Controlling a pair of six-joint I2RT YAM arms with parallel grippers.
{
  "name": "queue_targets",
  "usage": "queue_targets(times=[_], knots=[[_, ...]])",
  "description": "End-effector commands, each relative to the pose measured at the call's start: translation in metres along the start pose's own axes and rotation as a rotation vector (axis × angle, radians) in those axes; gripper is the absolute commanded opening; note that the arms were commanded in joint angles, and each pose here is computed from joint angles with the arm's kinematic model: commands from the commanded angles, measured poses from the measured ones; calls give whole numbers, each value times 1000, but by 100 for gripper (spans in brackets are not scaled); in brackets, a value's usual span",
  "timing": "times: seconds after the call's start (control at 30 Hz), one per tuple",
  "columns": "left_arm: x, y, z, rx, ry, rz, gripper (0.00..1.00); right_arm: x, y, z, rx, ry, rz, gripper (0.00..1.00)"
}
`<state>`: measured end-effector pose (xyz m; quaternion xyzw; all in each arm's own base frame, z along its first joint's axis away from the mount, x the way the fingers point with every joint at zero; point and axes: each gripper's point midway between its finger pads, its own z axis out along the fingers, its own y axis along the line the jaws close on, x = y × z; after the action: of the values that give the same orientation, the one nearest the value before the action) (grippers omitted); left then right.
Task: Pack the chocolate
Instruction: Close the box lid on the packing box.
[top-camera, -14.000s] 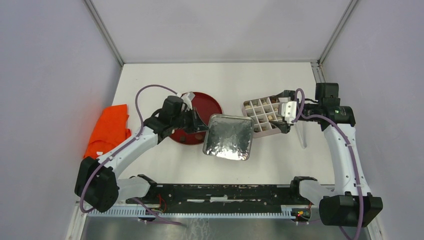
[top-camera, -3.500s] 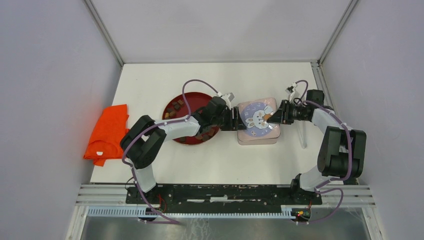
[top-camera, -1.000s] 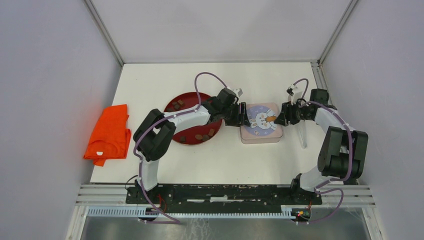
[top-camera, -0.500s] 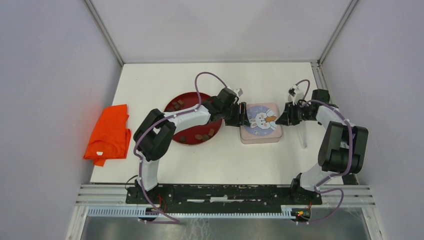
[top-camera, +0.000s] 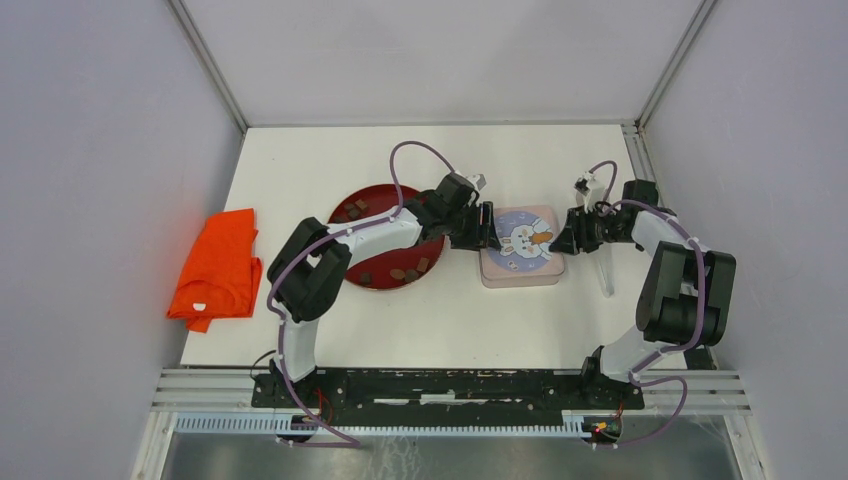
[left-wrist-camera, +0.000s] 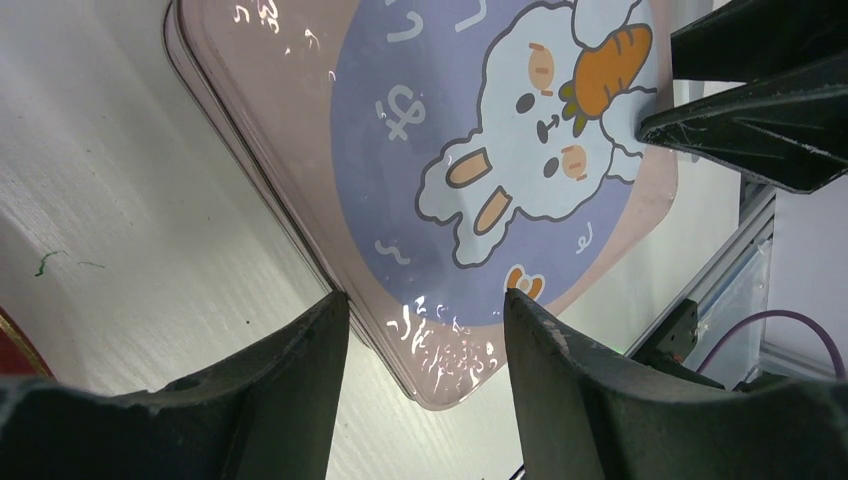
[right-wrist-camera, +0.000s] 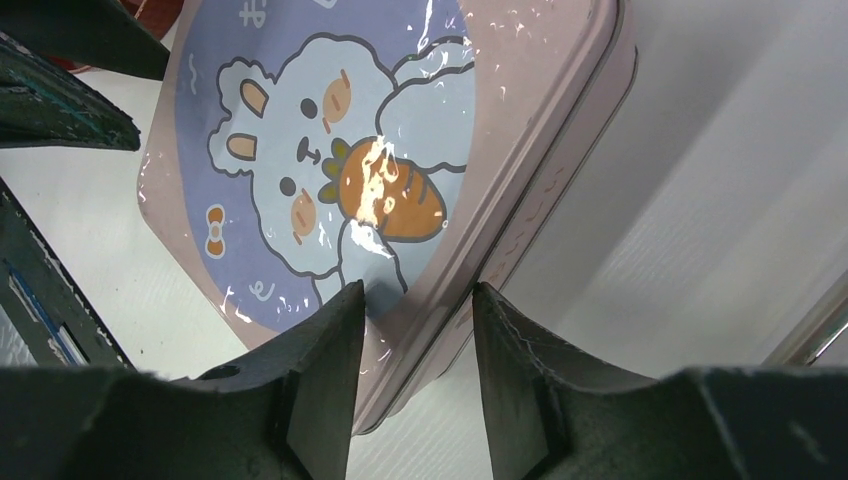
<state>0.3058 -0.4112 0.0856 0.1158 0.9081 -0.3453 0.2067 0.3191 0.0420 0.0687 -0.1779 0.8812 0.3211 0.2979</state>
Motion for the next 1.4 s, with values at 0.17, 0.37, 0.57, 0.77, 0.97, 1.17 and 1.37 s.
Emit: queue_targets(times=[0.17,0.37,0.57,0.77,0.97,1.17,1.37], knots=[[-30,-18,-15,14,-98,104,64,-20,5,-12,29,-49,-92,53],[-41,-17,-40,-9,-199,130,63,-38,1,-30,95,-101,-165,55],[-42,-17,-54,-10,-246,131,63,-58,9,-47,130,-152,-278,55],[-30,-7,-46,-14,-216,109,63,-74,18,-60,177,-234,-442,52],[-26,10,-44,-87,-220,87,56,-76,4,-71,335,-278,-617,48],[-23,28,-43,-165,-204,95,53,-62,-32,-65,418,-170,-398,39],[-19,49,-34,-258,-173,102,32,-31,-47,-44,386,-78,-283,19]])
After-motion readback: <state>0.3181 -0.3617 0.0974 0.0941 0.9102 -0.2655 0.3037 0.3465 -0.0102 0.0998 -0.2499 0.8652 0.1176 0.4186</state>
